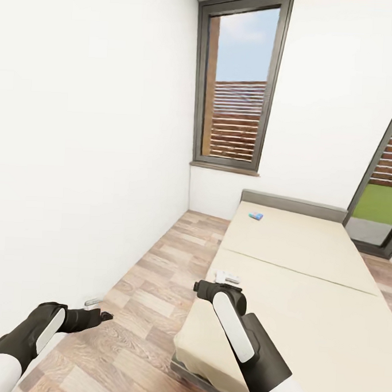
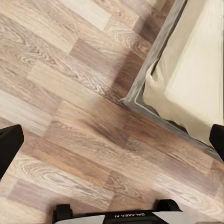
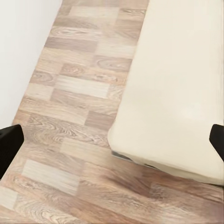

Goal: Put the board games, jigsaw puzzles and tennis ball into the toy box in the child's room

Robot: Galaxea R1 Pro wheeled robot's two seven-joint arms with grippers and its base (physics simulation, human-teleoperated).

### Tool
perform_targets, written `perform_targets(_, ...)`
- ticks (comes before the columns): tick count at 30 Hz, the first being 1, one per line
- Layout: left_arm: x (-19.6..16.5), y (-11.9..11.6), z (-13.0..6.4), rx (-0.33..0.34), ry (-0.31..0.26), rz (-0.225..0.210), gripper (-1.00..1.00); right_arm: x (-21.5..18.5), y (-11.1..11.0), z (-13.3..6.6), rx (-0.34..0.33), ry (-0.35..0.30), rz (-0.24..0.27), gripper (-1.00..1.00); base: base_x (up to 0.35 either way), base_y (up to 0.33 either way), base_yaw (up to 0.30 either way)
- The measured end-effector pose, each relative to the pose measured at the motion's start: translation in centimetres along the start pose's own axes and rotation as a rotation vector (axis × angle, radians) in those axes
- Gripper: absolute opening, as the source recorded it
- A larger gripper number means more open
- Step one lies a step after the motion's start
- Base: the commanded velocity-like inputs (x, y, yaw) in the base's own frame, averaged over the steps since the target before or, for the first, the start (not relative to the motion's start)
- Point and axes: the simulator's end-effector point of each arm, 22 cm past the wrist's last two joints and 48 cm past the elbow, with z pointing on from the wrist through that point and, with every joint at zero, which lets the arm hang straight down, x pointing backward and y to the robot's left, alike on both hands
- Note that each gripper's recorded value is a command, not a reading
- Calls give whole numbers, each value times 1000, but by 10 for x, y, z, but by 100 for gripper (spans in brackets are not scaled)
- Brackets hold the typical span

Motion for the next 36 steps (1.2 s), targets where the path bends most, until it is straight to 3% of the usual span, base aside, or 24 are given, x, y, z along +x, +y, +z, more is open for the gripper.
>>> perform_targets(16,-1,0,-1,0,-2,0,100,1,0,-1,2,-1,-1,100,95,212,-123)
perform_targets(36,-5,-3,-5,4,-14,4,100,-4,1,-5,0,-17,2,100,150,157,-231)
